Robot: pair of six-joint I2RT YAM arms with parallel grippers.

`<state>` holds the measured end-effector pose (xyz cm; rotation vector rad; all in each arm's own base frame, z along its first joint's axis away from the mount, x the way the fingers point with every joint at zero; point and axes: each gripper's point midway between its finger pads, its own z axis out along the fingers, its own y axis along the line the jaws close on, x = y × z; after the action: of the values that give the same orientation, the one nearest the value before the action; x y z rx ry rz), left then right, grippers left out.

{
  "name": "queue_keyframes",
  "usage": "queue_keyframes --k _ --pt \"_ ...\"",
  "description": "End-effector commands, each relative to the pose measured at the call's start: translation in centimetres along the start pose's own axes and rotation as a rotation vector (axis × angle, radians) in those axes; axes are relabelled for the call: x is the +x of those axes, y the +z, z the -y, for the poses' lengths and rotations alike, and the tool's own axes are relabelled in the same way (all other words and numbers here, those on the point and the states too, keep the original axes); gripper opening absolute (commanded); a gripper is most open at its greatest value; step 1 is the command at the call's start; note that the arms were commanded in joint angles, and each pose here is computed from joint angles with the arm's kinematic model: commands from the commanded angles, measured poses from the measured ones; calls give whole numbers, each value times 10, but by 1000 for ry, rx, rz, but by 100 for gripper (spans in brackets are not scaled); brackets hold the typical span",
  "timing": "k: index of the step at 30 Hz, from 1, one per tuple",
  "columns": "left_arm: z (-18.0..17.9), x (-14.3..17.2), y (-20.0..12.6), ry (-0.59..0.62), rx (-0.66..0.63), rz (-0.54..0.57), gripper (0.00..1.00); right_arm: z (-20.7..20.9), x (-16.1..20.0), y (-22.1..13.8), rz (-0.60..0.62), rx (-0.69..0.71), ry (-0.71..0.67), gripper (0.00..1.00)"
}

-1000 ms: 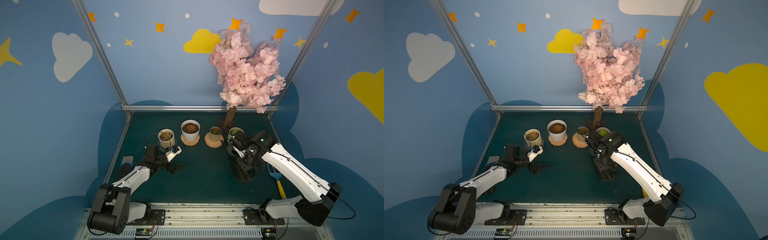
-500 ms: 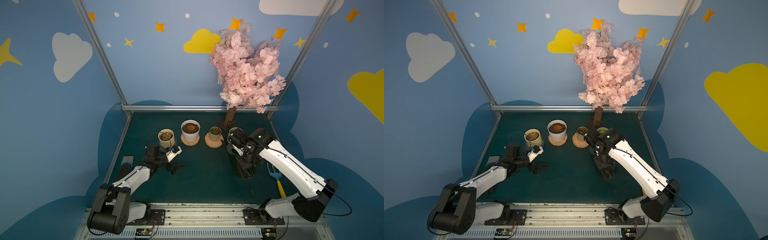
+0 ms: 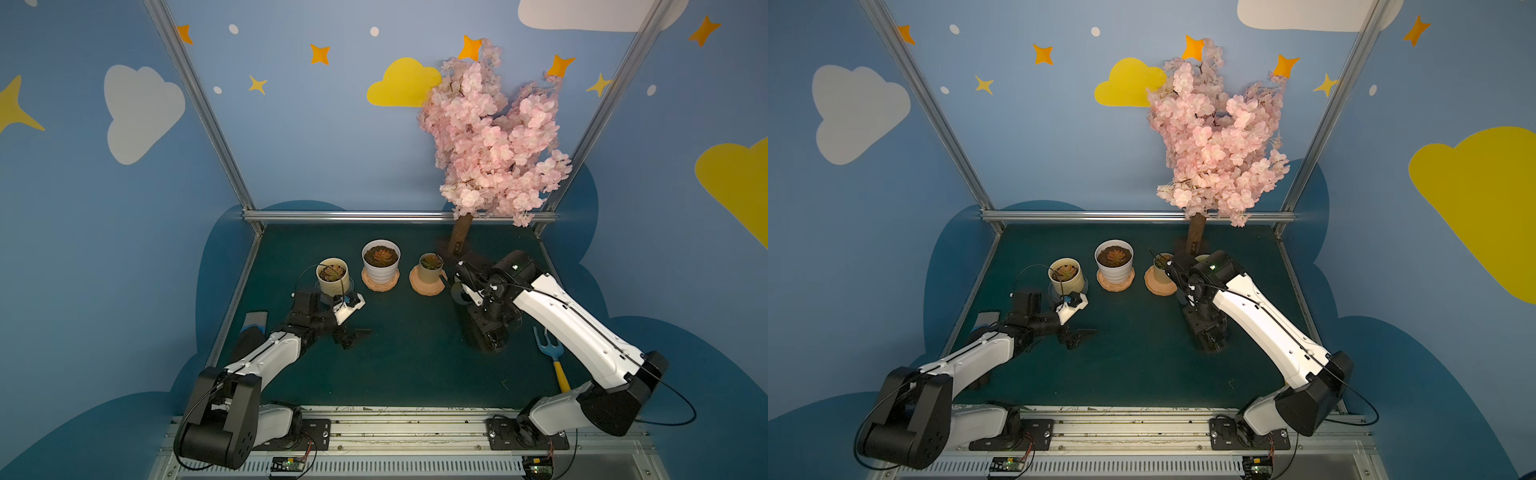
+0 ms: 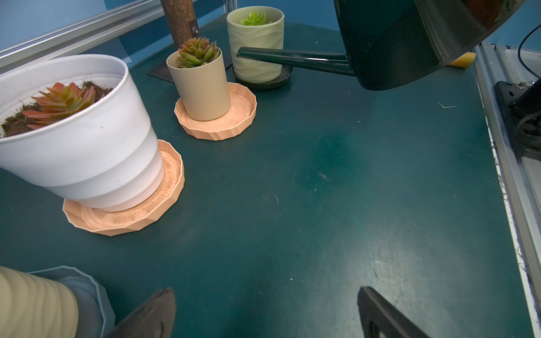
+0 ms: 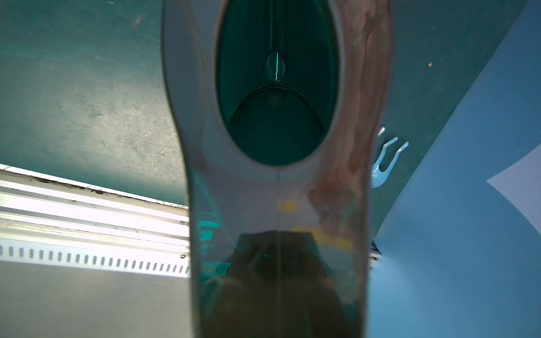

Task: Water the succulent around the soil edge
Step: Water the soil of the potted plant with water.

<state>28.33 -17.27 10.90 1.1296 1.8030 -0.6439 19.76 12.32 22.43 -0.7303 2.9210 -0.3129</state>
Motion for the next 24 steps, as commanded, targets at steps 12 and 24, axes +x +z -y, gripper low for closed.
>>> queue_keyframes --k 12,24 --pt "3 7 2 20 -6 -15 100 5 3 -4 -40 19 -22 0" --pt "4 6 1 27 -9 -14 100 4 8 -4 -51 8 -14 0"
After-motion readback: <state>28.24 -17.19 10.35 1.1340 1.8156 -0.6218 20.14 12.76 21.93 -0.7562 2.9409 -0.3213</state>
